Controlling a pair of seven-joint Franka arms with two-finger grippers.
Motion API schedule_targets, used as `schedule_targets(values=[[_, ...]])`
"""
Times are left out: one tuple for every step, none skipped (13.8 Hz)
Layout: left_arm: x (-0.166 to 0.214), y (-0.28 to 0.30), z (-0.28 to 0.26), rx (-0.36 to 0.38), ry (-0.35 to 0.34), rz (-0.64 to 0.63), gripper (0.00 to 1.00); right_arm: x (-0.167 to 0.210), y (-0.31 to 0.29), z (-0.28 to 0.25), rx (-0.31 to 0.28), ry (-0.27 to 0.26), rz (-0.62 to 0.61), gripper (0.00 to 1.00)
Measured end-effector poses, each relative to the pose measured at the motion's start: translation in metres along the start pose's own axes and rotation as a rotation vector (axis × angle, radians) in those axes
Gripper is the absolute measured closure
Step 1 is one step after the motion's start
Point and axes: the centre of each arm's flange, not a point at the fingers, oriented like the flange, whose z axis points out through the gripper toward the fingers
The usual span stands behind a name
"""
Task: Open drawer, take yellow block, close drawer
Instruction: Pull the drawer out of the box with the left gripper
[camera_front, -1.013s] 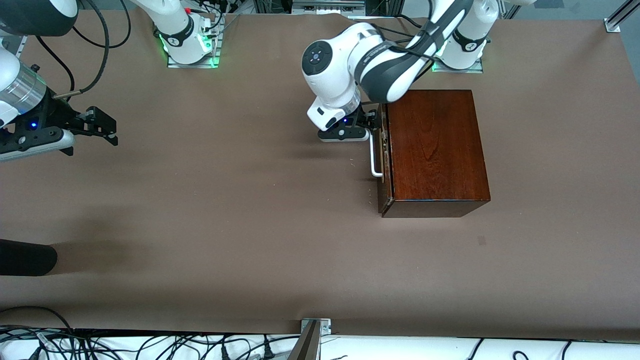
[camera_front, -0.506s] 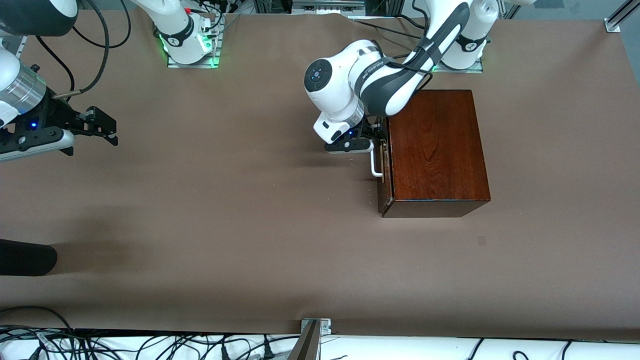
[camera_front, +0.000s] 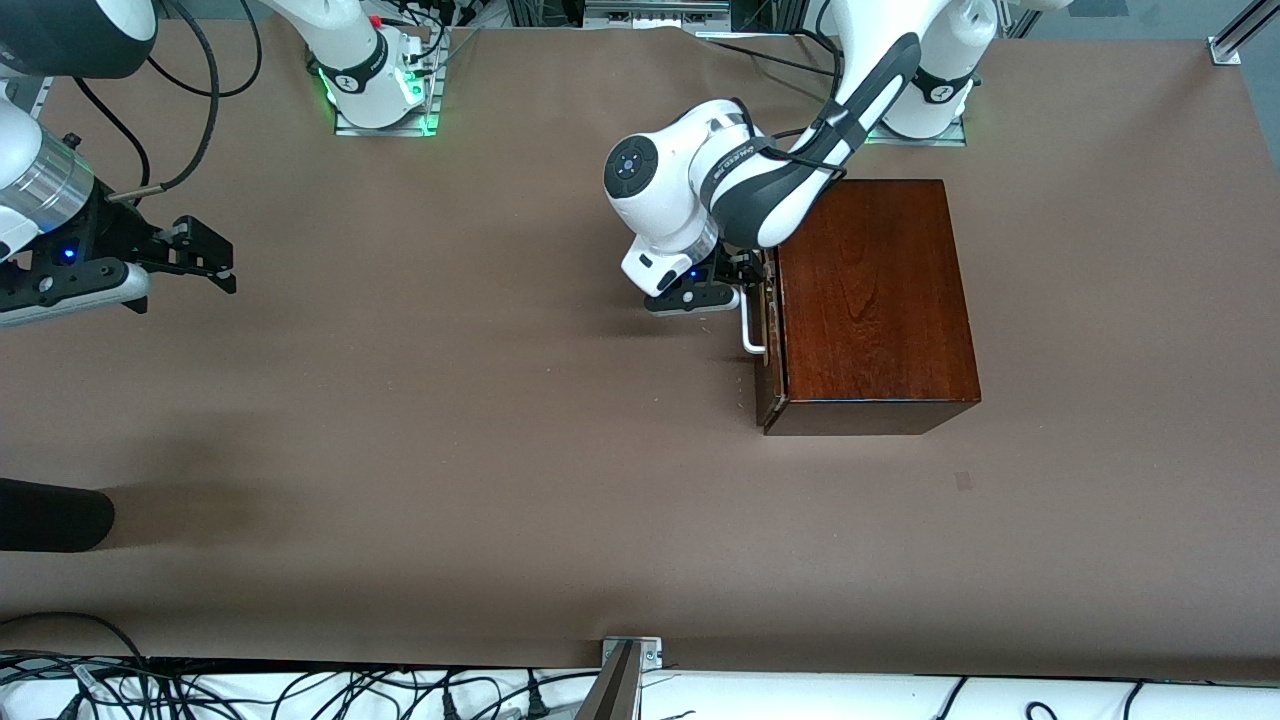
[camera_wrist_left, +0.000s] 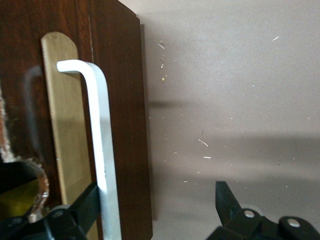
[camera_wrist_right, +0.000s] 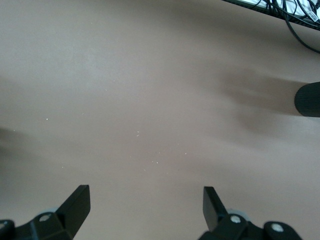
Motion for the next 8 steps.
schedule_targets(values=[[-0.001, 0.003, 0.003, -0.004, 0.000, -0.011, 0.00, 0.000, 0.000, 0.000, 0.000, 0.000, 0.000, 0.00], [-0.003, 0.006, 0.006, -0.005, 0.001, -0.021, 0.00, 0.000, 0.000, 0.000, 0.000, 0.000, 0.000, 0.00], [-0.004, 0.010, 0.006, -0.016, 0.007, -0.032, 0.00, 0.000, 0.000, 0.000, 0.000, 0.000, 0.001, 0.00], [-0.006, 0.014, 0.006, -0.028, 0.014, -0.042, 0.00, 0.000, 0.001, 0.000, 0.000, -0.001, 0.001, 0.00], [-0.007, 0.016, 0.004, -0.038, 0.021, -0.049, 0.00, 0.000, 0.001, 0.000, 0.000, -0.001, 0.001, 0.00], [-0.007, 0.019, 0.003, -0.050, 0.028, -0.055, 0.00, 0.000, 0.001, 0.000, 0.000, 0.000, 0.002, 0.00], [-0.007, 0.021, 0.001, -0.067, 0.038, -0.060, 0.00, 0.000, 0.002, 0.000, 0.000, 0.000, 0.003, 0.00], [-0.007, 0.024, -0.002, -0.089, 0.050, -0.062, 0.00, 0.000, 0.002, 0.000, -0.001, 0.001, 0.004, 0.00]])
